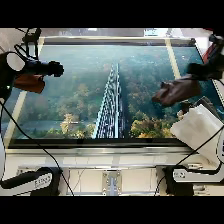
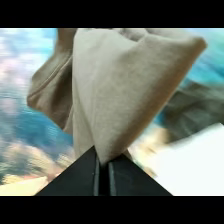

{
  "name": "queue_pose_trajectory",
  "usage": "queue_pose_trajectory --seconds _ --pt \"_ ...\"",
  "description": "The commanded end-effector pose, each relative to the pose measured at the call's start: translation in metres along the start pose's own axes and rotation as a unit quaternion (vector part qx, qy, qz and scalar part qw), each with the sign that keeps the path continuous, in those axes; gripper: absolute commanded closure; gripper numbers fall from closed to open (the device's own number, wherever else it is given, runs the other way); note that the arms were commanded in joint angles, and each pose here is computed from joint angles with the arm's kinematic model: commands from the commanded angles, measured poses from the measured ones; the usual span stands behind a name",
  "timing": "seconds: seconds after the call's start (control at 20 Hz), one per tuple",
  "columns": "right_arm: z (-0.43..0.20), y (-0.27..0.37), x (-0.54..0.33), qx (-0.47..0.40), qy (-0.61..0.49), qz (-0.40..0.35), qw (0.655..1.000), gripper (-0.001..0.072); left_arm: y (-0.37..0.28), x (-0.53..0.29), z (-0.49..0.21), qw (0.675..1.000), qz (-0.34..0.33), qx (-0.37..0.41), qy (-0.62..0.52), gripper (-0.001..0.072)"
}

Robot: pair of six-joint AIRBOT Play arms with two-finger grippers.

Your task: Fold the shirts.

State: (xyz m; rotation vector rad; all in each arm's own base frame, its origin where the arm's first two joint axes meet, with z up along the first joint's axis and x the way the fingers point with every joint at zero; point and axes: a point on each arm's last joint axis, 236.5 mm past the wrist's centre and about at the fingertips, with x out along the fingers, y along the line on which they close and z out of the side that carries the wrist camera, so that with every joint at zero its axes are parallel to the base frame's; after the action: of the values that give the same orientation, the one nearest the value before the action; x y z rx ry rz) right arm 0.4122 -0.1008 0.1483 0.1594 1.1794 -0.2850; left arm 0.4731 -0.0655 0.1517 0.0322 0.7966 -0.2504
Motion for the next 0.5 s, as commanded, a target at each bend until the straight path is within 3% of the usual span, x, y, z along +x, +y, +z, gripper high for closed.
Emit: queue_pose_trajectory --seconds 0.0,0.45 --pt "-0.033 -0.081 -0.037 0.077 0.026 -0.066 0.994 0.0687 -0.002 0.0 -0.002 1.0 -0.004 -0.002 0.004 0.0263" --pt "-0.096 -0.196 -0.106 0.206 0.02 -0.156 0.966 0.0687 -0.01 0.0 -0.006 1.0 -0.021 -0.011 0.014 0.0263"
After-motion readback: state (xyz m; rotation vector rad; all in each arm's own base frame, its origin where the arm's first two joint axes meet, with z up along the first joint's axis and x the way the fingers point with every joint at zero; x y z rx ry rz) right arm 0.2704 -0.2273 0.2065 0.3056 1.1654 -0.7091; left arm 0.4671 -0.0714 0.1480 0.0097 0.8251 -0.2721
